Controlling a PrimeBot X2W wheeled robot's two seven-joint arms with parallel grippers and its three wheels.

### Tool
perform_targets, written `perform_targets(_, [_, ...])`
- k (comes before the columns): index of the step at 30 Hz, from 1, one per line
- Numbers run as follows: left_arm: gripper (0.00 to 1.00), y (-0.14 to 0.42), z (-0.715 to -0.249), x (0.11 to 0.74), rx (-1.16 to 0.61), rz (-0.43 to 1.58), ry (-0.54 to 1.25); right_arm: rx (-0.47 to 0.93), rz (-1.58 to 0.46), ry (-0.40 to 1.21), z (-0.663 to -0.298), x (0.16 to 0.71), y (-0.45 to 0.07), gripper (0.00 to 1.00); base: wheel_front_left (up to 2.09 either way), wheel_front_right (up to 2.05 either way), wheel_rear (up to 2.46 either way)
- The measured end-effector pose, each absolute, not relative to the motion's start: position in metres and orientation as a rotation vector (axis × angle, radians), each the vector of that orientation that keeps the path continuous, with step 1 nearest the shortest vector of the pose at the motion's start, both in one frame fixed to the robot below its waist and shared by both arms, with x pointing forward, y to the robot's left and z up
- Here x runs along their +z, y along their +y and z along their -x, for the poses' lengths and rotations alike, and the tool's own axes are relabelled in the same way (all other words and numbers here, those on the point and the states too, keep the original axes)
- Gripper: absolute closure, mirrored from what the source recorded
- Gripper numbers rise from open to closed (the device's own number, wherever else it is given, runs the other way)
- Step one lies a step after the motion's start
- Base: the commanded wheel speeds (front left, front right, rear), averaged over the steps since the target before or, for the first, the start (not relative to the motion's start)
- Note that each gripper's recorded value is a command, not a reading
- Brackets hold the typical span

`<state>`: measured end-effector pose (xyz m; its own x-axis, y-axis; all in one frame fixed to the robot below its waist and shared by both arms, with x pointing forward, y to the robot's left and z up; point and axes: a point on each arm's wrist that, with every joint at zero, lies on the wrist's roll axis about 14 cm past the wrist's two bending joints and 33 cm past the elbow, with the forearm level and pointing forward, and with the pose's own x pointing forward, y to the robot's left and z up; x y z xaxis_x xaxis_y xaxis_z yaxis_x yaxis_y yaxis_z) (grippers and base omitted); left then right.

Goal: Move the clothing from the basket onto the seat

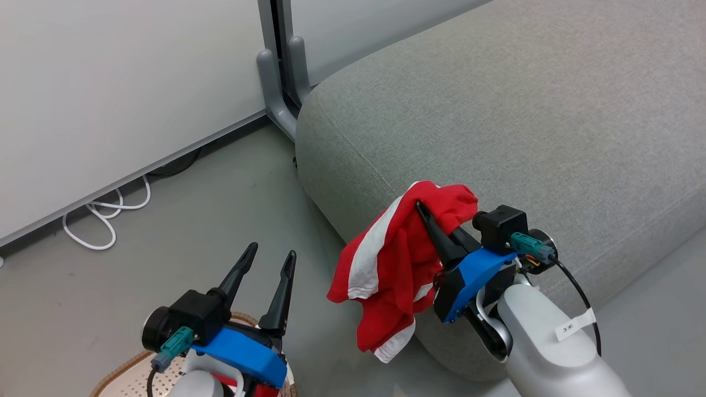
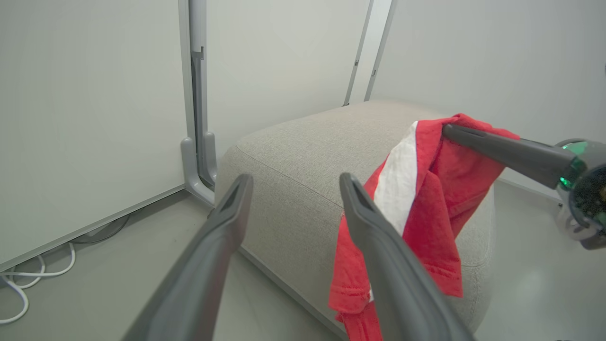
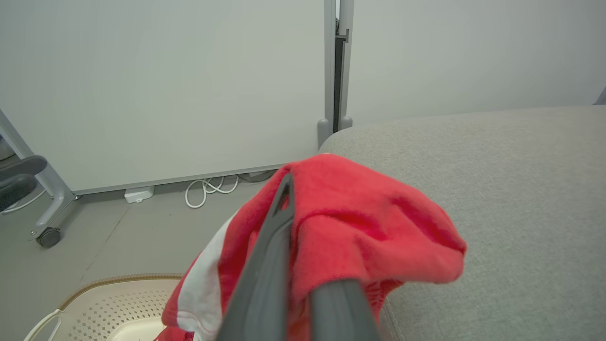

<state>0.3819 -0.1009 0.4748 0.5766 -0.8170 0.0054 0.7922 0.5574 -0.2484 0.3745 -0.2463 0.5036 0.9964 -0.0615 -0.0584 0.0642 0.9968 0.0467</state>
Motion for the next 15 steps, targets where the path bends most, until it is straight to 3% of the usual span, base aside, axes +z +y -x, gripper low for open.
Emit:
perform_targets(7, [0.0,-0.098,-0.387,0.469,-0.953,0.229,0.122,-0.089,-0.062,0.054,-0.385,0.505,-0.255,1.0,0.0,0.0,0.0])
perform_targets(15, [0.0,-0.093,-0.404,0.462,-0.963,0.222,0.111,-0.181,0.04,-0.052,-0.426,0.566,-0.322,1.0,0.0,0.0,0.0])
